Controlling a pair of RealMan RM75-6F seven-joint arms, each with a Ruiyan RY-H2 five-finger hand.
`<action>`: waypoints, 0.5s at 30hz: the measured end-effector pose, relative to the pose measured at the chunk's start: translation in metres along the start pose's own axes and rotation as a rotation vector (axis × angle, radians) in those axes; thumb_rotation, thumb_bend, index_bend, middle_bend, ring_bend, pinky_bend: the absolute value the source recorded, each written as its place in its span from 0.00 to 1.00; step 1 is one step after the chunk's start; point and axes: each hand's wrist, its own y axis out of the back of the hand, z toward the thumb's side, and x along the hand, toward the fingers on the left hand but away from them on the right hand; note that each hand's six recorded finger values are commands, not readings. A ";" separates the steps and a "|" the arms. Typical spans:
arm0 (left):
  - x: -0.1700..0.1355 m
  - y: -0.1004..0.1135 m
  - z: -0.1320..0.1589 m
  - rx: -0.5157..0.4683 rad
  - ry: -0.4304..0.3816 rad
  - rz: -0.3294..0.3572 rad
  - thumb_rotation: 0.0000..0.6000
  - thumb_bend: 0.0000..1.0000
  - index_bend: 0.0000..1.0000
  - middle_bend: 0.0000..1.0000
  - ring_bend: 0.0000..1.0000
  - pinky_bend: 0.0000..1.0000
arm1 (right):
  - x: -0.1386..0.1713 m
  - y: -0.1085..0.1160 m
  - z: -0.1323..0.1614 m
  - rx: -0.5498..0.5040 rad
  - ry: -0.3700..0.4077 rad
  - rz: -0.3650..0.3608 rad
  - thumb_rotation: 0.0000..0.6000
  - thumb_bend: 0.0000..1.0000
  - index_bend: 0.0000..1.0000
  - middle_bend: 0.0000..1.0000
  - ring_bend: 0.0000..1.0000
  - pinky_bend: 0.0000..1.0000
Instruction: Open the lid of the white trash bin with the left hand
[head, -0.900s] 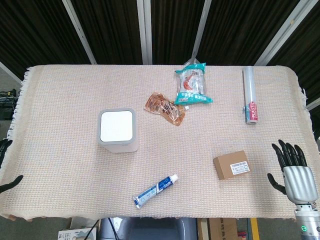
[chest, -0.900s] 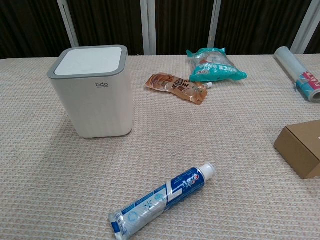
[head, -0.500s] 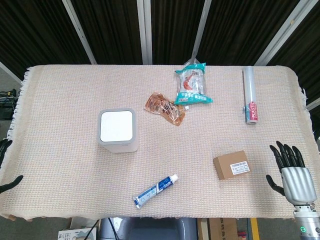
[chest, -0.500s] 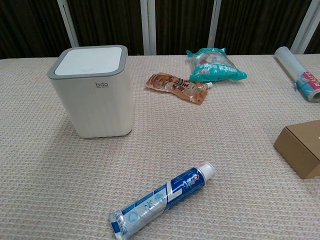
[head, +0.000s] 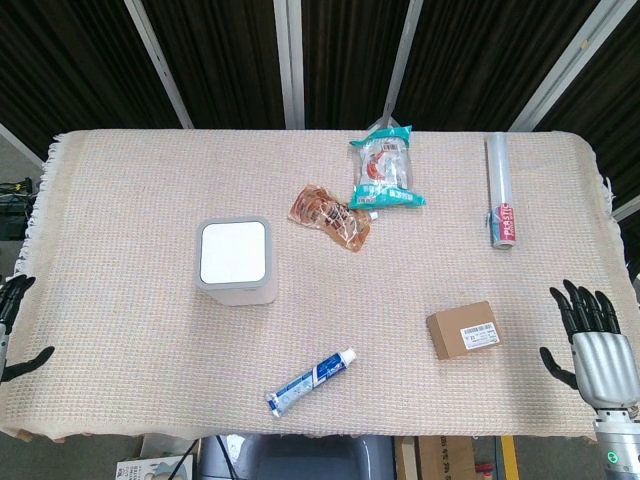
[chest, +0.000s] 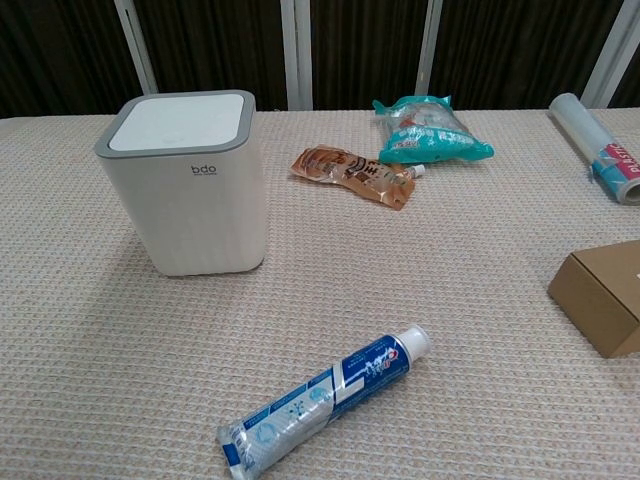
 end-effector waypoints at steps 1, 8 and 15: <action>0.001 0.000 0.000 -0.005 -0.003 -0.001 1.00 0.24 0.11 0.13 0.07 0.27 | 0.000 0.000 -0.001 0.002 -0.002 0.000 1.00 0.30 0.09 0.02 0.03 0.01; 0.017 -0.006 0.008 -0.055 -0.055 -0.019 1.00 0.28 0.11 0.32 0.31 0.45 | 0.000 -0.006 0.000 0.027 -0.003 0.019 1.00 0.30 0.09 0.02 0.03 0.01; 0.052 -0.004 0.038 -0.111 -0.181 -0.089 1.00 0.32 0.11 0.46 0.46 0.56 | -0.001 -0.013 0.001 0.040 -0.009 0.043 1.00 0.30 0.09 0.02 0.03 0.01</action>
